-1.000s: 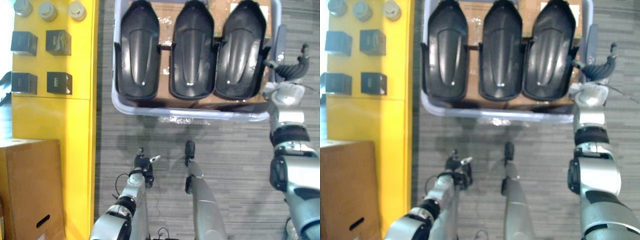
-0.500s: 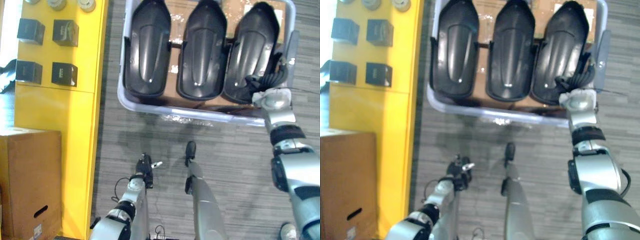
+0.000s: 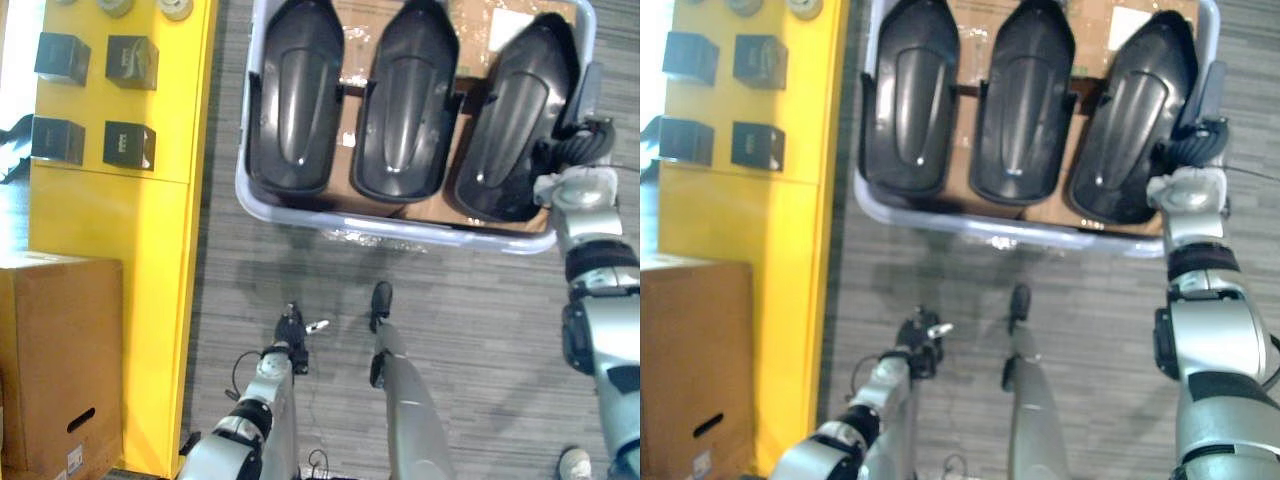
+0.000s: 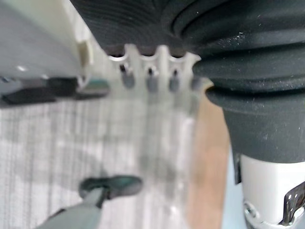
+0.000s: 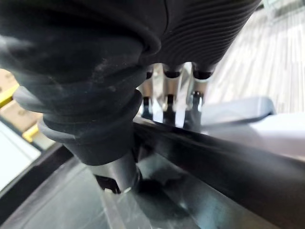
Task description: Walk over and take plastic housings, then place them on the shelf
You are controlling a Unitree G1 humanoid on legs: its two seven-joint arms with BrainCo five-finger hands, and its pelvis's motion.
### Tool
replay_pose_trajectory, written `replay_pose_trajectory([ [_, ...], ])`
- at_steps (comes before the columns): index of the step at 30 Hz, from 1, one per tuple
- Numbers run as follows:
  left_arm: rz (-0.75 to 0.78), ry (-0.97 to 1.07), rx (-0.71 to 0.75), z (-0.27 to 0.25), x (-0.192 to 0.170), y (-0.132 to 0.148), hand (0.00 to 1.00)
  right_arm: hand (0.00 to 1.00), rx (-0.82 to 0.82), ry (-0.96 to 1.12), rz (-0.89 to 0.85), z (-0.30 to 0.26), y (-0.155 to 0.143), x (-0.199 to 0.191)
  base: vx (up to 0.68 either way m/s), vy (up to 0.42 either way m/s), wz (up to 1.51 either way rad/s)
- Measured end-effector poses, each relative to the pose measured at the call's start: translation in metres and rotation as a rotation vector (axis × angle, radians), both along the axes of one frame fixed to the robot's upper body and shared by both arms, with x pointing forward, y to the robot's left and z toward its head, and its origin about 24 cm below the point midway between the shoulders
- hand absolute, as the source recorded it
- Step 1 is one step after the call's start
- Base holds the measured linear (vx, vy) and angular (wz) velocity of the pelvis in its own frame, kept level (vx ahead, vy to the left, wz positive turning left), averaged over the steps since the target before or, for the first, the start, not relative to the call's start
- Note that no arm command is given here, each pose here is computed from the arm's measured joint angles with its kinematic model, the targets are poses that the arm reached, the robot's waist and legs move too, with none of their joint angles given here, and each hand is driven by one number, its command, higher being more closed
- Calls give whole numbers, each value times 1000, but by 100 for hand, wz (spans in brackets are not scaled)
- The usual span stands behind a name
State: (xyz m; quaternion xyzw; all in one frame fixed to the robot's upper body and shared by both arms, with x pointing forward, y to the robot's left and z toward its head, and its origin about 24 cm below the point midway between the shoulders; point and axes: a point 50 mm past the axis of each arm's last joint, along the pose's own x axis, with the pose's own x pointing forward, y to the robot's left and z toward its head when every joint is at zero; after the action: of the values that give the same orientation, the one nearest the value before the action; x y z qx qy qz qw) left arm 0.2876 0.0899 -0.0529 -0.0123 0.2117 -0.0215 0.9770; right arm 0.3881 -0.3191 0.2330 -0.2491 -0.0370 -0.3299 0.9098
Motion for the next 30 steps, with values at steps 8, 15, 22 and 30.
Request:
replay_pose_trajectory([
  [8, -44, 12, -6, -6, -9, -6, 0, 100, -120, 159, -58, -32, -13, -9, -15, -73, 6],
  [15, 224, -12, -28, 0, 0, 43, 0, 100, -126, 8, -149, -55, -17, -33, -16, -50, 4],
  [22, 422, -204, 12, 34, 9, 90, 0, 100, -176, -185, -334, -44, -32, -73, -3, -60, 6],
  [30, 429, -633, 168, 118, 6, 99, 0, 100, -205, -239, -504, -55, -47, -112, 5, -44, 11],
])
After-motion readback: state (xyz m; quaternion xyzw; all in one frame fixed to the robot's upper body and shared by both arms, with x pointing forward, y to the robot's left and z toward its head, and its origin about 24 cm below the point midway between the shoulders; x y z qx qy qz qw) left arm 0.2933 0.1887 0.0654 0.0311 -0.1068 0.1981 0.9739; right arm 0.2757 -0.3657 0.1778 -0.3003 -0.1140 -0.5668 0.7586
